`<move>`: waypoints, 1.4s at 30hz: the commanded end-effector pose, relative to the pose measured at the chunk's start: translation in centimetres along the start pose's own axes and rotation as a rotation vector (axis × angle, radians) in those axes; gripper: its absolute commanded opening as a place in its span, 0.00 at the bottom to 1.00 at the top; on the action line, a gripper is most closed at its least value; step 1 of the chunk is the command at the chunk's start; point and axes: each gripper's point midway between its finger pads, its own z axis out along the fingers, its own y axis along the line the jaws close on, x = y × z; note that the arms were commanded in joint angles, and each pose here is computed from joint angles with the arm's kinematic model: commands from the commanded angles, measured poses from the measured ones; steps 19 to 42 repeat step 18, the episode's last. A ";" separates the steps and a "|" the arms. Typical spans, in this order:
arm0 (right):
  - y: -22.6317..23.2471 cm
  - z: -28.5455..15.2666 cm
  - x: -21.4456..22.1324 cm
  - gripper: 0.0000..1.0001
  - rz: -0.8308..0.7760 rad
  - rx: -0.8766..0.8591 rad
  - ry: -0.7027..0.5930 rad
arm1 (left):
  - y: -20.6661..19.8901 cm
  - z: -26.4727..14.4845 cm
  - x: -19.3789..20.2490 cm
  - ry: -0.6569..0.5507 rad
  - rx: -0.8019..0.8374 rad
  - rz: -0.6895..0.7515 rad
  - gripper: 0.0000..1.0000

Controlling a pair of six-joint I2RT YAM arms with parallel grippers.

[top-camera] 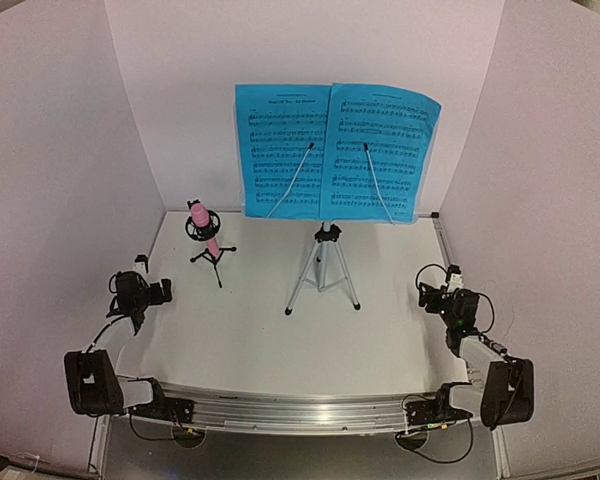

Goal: Set up the instrument practice props

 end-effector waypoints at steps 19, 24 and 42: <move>-1.1 -1.5 1.6 0.82 -0.075 0.029 -0.097 | -0.6 1.0 -1.1 -0.213 0.069 -0.107 1.00; -1.1 -1.5 1.6 0.82 -0.075 0.029 -0.097 | -0.6 1.0 -1.1 -0.213 0.069 -0.107 1.00; -1.1 -1.5 1.6 0.82 -0.075 0.029 -0.097 | -0.6 1.0 -1.1 -0.213 0.069 -0.107 1.00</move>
